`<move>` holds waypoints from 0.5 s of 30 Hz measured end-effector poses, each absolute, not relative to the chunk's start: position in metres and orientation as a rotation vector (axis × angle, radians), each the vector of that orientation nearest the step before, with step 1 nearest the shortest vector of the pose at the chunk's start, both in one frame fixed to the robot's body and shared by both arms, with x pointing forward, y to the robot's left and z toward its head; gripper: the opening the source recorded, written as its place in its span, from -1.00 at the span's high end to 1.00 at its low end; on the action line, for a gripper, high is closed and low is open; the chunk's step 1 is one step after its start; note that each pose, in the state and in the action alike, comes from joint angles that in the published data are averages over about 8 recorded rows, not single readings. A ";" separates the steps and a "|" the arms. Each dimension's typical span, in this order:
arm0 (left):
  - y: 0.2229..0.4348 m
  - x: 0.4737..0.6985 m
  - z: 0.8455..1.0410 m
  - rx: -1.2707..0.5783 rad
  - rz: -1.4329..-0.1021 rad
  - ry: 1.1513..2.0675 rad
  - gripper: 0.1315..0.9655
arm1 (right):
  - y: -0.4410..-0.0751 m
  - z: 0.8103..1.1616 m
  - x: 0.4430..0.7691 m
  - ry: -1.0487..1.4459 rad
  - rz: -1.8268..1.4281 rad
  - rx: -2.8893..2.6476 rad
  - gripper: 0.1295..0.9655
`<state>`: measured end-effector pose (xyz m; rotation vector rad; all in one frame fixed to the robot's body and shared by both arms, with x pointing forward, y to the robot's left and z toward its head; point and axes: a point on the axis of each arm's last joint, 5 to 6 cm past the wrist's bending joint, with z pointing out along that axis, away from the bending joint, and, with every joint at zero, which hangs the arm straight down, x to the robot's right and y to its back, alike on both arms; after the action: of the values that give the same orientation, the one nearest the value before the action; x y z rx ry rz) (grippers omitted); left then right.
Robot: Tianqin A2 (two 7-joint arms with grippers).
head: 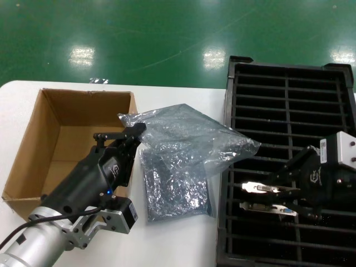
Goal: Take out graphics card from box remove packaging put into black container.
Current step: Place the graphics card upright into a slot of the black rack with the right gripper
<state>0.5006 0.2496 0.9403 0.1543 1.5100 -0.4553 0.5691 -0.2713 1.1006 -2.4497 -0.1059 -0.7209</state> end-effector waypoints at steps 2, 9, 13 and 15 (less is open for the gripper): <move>0.250 0.501 0.940 0.154 -0.455 1.510 0.98 | -0.271 1.101 0.571 -0.109 -0.716 -2.454 0.85; 0.250 0.501 0.940 0.154 -0.455 1.510 0.98 | -0.269 1.105 0.577 -0.099 -0.692 -2.454 0.85; 0.250 0.501 0.940 0.154 -0.455 1.510 0.98 | -0.269 1.108 0.581 -0.093 -0.680 -2.455 0.85; 0.250 0.501 0.940 0.154 -0.455 1.510 0.98 | -0.269 1.110 0.583 -0.091 -0.677 -2.457 0.85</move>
<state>0.5006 0.2496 0.9403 0.1543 1.5100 -0.4553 0.5835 -0.2692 1.1098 -2.4568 -0.0907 -0.6767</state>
